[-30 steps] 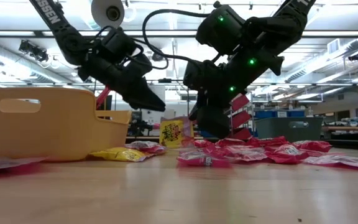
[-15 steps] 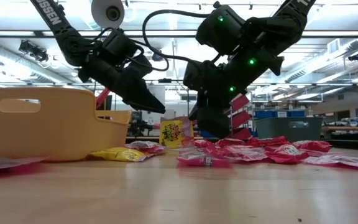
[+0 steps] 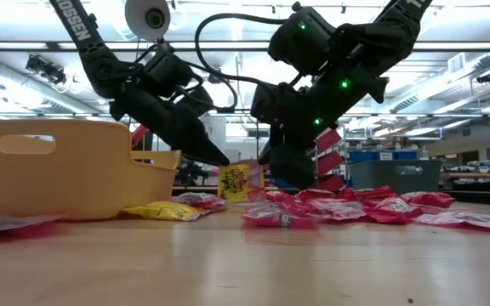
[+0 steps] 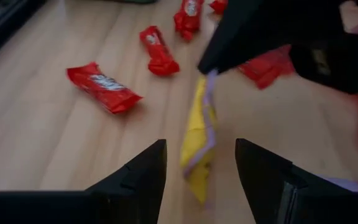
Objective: Sort candy
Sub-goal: Put the yellow candy pack into the blue bin
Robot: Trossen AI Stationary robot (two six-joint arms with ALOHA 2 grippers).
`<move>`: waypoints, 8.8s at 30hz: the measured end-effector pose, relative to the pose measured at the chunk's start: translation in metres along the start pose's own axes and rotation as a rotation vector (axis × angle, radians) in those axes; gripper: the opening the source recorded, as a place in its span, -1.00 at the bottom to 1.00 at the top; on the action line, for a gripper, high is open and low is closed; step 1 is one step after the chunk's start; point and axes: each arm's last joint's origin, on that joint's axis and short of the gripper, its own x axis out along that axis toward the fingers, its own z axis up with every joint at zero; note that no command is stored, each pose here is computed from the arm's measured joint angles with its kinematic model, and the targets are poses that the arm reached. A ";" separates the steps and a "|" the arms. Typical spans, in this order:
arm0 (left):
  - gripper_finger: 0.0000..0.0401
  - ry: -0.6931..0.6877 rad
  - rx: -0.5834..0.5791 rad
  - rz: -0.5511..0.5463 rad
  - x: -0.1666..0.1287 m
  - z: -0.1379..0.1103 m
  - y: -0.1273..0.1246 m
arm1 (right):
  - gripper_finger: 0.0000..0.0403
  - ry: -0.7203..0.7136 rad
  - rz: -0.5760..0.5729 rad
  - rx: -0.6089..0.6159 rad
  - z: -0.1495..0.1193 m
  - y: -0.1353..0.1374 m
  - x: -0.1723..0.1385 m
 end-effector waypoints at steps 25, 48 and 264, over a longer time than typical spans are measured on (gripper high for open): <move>-0.97 0.010 0.019 0.022 0.000 -0.001 0.000 | -1.00 -0.001 0.002 0.012 0.000 0.000 0.000; -1.00 -0.164 0.077 -0.033 0.001 0.017 -0.008 | -0.65 -0.175 0.325 0.428 0.010 -0.088 -0.062; -0.16 0.047 0.141 -0.106 -0.097 0.041 -0.066 | -0.81 -0.293 0.691 0.455 0.027 -0.040 -0.060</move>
